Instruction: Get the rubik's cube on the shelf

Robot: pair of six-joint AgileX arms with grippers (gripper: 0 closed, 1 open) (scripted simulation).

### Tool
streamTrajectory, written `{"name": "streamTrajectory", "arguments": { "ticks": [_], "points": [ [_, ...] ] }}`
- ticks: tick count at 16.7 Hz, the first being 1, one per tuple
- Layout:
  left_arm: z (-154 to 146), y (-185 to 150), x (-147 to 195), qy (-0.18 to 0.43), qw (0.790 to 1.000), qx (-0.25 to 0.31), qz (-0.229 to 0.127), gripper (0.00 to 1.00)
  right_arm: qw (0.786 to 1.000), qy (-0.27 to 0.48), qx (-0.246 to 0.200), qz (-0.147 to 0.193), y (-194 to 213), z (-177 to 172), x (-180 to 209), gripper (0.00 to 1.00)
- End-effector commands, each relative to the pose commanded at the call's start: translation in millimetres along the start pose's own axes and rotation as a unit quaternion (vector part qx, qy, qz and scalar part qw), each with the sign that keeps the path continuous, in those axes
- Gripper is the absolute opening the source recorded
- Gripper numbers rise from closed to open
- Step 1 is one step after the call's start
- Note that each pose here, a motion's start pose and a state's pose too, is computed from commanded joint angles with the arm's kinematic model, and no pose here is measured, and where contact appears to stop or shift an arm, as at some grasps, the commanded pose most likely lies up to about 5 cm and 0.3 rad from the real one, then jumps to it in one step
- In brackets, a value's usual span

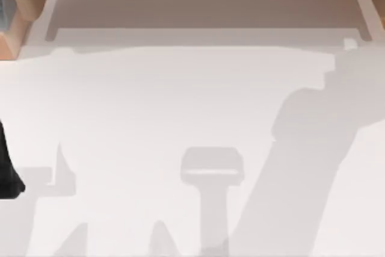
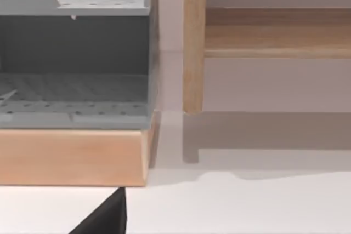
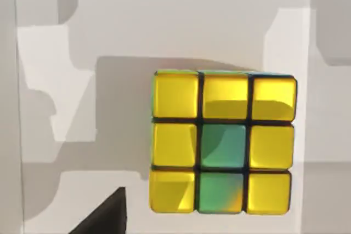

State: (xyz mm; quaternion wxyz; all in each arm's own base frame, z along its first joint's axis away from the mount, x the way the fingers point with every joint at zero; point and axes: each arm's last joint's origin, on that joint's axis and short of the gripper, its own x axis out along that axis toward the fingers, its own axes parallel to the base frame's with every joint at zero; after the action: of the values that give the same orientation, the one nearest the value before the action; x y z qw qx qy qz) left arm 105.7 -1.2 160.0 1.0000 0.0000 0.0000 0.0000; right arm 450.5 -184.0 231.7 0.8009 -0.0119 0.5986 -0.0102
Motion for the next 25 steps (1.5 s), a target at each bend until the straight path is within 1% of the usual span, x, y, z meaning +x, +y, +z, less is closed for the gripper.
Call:
{"name": "streamTrajectory", "arguments": {
  "ticks": [3,9,15,19,25],
  "points": [
    [0.0,0.0,0.0,0.000,1.000,0.000,0.000,1.00,0.999,0.040,0.019,0.010,6.9,0.5,11.8,1.00],
    [0.0,0.0,0.0,0.000,1.000,0.000,0.000,1.00,0.999,0.044,0.021,0.011,5.6,-0.2,14.4,1.00],
    [0.0,0.0,0.0,0.000,1.000,0.000,0.000,1.00,0.999,0.044,0.021,0.011,7.9,2.8,71.9,1.00],
    [0.0,0.0,0.0,0.000,1.000,0.000,0.000,1.00,0.999,0.044,0.021,0.011,8.4,3.1,74.2,1.00],
    [0.0,0.0,0.0,0.000,1.000,0.000,0.000,1.00,0.999,0.044,0.021,0.011,8.4,3.1,74.2,0.55]
  ]
}}
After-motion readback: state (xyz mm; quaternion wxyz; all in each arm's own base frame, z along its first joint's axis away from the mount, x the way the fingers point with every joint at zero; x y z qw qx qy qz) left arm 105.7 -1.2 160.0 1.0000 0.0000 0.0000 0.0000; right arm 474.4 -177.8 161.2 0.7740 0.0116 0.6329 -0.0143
